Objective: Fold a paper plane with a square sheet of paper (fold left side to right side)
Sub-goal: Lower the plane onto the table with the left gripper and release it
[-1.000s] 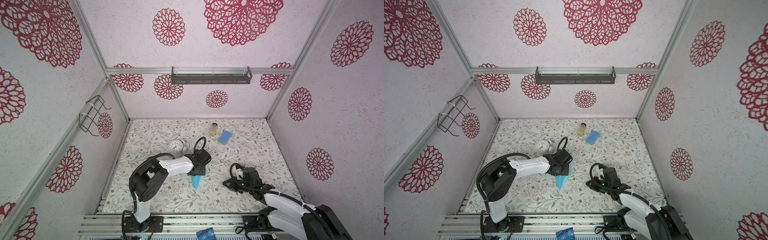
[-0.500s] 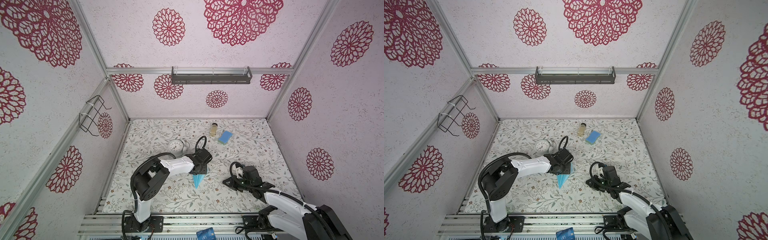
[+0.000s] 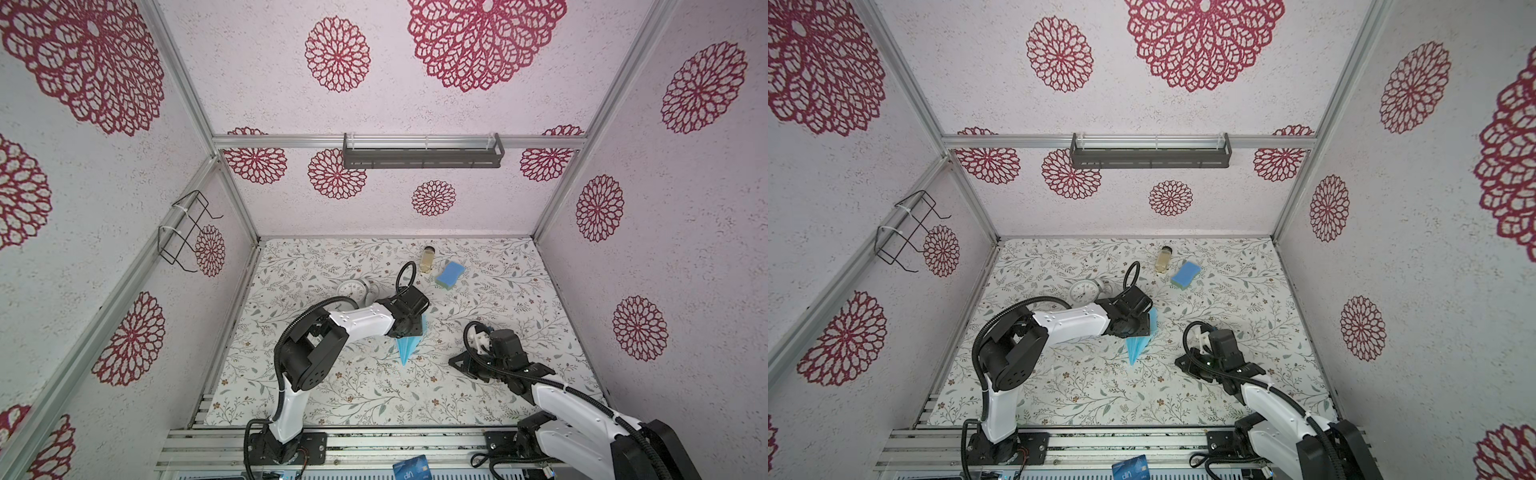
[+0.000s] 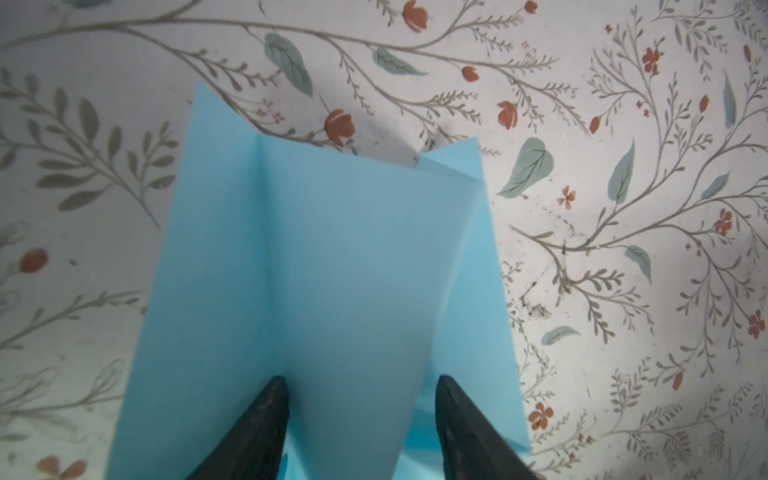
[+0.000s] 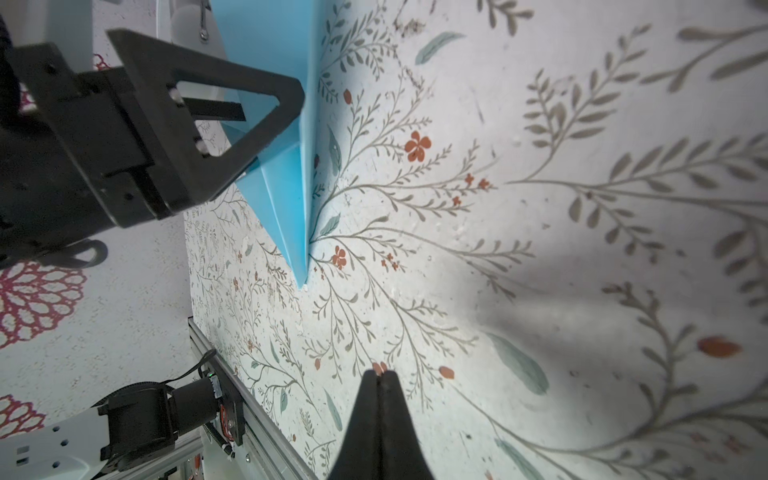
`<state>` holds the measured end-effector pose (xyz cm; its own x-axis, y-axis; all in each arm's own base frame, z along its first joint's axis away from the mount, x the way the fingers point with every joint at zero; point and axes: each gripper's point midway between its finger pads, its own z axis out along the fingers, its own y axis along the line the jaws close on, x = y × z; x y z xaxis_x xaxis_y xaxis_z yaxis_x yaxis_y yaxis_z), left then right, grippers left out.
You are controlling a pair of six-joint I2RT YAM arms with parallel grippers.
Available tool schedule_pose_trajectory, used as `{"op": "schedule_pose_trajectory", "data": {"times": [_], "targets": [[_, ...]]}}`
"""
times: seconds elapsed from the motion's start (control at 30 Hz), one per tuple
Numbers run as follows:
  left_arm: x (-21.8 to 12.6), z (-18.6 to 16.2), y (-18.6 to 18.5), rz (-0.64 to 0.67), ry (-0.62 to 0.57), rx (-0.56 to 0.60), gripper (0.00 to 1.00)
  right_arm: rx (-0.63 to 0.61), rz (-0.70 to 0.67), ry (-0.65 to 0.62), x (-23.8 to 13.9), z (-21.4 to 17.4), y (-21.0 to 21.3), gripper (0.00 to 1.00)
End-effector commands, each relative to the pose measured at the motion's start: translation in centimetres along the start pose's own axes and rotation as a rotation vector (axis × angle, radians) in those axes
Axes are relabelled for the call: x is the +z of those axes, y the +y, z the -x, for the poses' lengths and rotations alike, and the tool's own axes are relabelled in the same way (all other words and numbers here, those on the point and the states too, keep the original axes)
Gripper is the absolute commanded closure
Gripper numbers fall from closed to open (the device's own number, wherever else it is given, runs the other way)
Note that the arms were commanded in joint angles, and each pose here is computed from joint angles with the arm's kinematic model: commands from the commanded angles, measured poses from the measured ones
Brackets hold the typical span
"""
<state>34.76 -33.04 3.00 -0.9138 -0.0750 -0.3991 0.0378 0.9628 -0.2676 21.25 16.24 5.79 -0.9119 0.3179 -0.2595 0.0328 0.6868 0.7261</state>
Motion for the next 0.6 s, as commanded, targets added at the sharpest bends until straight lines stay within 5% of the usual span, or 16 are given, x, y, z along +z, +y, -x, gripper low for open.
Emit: {"op": "schedule_pose_trajectory", "data": {"times": [0.0,0.17,0.23,0.43,0.5,0.57], "targets": [[-2.4,2.8,-1.1,-0.035,-0.065,-0.001,0.39,-0.032,0.01,-0.043,-1.0,1.5,1.0,1.0],[-8.4,6.5,-1.9,-0.081,-0.184,0.01,0.36,-0.03,0.005,-0.065,-1.8,2.2,1.2,0.99],[-10.9,7.7,-1.9,-0.089,-0.231,0.021,0.35,-0.036,-0.004,-0.074,-2.2,2.4,1.3,0.9],[-18.7,10.4,0.2,-0.065,-0.399,0.048,0.3,-0.088,-0.048,-0.118,-3.7,3.7,2.0,0.44],[-21.5,11.1,1.9,-0.021,-0.482,0.051,0.29,-0.115,-0.104,-0.153,-4.5,4.7,1.9,0.09],[-23.8,11.5,3.9,0.031,-0.564,0.045,0.24,-0.138,-0.174,-0.198,-5.4,5.9,1.6,0.01]]}}
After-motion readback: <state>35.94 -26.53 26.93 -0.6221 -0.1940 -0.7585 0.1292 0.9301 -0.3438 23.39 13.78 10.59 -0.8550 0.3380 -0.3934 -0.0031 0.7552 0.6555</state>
